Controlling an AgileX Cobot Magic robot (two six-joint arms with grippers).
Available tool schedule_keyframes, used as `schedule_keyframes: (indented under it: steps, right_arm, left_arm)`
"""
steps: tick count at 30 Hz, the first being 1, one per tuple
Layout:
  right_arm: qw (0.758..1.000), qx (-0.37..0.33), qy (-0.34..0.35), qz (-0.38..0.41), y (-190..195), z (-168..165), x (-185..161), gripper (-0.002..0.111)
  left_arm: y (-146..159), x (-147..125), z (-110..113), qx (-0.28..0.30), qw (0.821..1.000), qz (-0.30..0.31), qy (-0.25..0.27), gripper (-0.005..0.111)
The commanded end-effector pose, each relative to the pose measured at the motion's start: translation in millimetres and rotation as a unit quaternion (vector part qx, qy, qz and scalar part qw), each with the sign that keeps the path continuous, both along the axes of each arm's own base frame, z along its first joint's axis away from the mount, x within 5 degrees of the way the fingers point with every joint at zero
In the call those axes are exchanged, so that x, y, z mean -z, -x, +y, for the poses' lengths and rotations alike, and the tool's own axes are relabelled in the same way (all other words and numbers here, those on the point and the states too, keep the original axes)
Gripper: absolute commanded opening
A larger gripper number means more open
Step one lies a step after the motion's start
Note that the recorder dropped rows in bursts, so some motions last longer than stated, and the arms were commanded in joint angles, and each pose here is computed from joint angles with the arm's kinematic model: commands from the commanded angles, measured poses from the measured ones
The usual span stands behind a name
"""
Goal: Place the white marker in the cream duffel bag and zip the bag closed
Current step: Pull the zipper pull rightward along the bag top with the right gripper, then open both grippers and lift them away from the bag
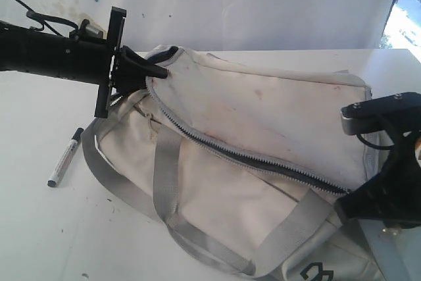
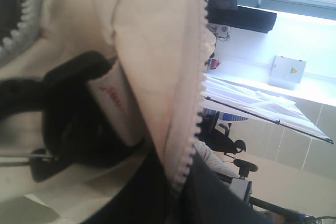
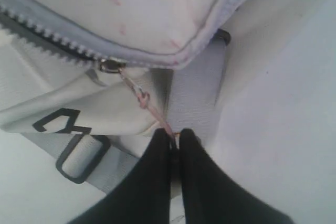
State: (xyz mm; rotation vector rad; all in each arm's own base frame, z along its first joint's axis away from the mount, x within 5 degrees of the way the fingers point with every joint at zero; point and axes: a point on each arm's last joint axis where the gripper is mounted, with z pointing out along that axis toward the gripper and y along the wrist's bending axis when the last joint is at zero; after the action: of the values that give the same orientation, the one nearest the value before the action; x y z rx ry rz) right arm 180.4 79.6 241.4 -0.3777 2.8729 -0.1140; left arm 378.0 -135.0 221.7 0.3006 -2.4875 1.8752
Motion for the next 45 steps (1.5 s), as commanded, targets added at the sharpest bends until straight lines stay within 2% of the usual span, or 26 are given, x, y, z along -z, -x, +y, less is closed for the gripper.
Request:
schedule_keyframes:
  steps: [1, 8, 13, 16, 18, 21, 23, 24, 26, 32, 37, 41, 45]
  right_arm:
    - [1.0, 0.024, 0.011, -0.013, -3, -17, 6, 0.0]
    - [0.996, 0.079, 0.001, -0.042, -16, -47, 16, 0.0]
    - [0.993, 0.075, -0.019, -0.087, -26, -46, 15, 0.0]
    - [0.993, 0.074, -0.019, -0.087, -27, -46, 15, 0.001]
    - [0.995, 0.066, -0.01, -0.074, -24, -47, 16, 0.012]
    - [0.996, 0.069, -0.008, -0.054, -21, -47, 17, 0.043]
    - [0.996, 0.073, -0.008, -0.045, -20, -47, 17, 0.059]
    - [0.996, 0.075, -0.01, -0.043, -20, -46, 16, 0.063]
    - [0.997, 0.069, -0.008, -0.038, -20, -46, 14, 0.063]
    - [0.996, 0.081, -0.029, -0.033, -22, -42, 6, 0.061]
    - [0.995, 0.069, -0.059, -0.038, -26, -36, -2, 0.061]
    - [0.993, 0.041, -0.1, -0.052, -30, -27, -9, 0.061]
    - [0.988, 0.034, -0.134, -0.068, -33, -21, -11, 0.061]
  left_arm:
    - [-2, -7, 2, -0.011, 1.0, -0.004, 0.014, 0.0]
    - [-2, -7, 2, -0.012, 1.0, -0.004, 0.016, 0.0]
    - [-2, -7, 2, -0.012, 1.0, -0.004, 0.016, 0.0]
    - [-2, -7, 2, -0.012, 1.0, -0.006, 0.016, 0.0]
    - [-2, -7, 2, -0.01, 1.0, -0.011, 0.015, 0.0]
    - [-2, -7, 3, -0.005, 1.0, -0.024, 0.011, 0.0]
    - [-2, -7, 3, -0.003, 0.999, -0.031, 0.01, 0.0]
    - [-2, -7, 3, -0.003, 0.999, -0.031, 0.01, 0.001]
    - [-2, -7, 3, -0.003, 0.999, -0.031, 0.01, 0.006]
    - [-2, -7, 3, -0.001, 0.999, -0.037, 0.009, 0.041]
    - [-1, -5, 3, 0.01, 0.999, -0.048, -0.005, 0.062]
    - [2, 1, 5, 0.038, 0.995, -0.078, -0.042, 0.072]
    - [1, 0, 11, 0.064, 0.981, -0.125, -0.134, 0.073]
